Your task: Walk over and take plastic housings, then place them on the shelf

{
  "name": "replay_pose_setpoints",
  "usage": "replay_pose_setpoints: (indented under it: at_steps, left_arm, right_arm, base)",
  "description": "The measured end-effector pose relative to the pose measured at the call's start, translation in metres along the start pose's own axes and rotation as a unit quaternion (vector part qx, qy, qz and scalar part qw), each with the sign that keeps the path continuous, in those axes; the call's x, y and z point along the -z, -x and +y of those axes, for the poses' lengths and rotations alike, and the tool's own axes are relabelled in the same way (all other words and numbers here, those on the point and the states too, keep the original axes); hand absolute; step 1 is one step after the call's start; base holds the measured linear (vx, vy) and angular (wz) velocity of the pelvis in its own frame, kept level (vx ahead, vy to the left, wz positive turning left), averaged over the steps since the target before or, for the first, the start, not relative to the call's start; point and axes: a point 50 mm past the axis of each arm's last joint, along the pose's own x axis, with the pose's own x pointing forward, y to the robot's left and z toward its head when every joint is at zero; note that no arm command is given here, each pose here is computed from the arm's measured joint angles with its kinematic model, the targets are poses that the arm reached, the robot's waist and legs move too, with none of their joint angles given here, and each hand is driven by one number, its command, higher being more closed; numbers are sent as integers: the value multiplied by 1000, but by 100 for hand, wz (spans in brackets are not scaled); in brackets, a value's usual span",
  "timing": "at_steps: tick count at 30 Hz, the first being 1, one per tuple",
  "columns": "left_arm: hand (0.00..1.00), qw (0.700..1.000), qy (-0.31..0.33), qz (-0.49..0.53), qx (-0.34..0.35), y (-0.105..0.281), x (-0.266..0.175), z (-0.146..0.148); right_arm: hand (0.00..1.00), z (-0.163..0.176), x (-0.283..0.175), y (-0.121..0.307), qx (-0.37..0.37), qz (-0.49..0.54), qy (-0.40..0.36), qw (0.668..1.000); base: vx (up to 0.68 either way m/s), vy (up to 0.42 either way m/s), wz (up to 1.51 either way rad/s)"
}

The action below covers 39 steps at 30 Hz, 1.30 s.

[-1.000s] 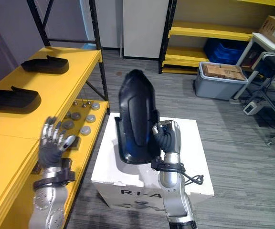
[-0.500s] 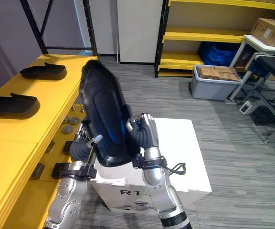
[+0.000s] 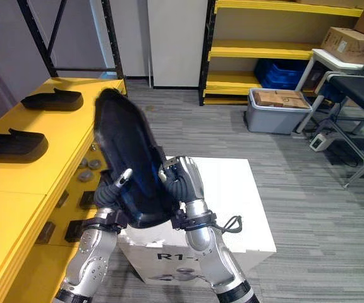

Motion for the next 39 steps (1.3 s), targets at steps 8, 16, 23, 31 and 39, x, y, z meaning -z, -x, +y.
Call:
replay_pose_setpoints:
  at_steps: [8, 16, 23, 31, 39]
  left_arm:
    - [100, 1000, -10, 3, 0, 0, -1, 3]
    - [100, 997, -70, -34, 16, -1, -11, -3]
    - [100, 988, -113, -92, -50, 14, -38, 27]
    - [100, 963, -190, -134, -135, 51, -63, 59]
    - [100, 959, -200, -121, -160, 78, -61, 66]
  right_arm:
    - [0, -1, -8, 1, -3, -29, -18, 999]
    - [0, -26, 10, 7, 13, 6, -67, 998]
    - [0, -123, 37, 26, 207, 49, -94, 973]
    - [0, -176, 88, 113, 322, 218, -50, 920]
    - [0, -132, 146, 251, 349, 510, -119, 777]
  base:
    - [-45, 30, -4]
    - [-10, 20, -3]
    - [6, 9, 0]
    - [-4, 12, 0]
    - [14, 8, -1]
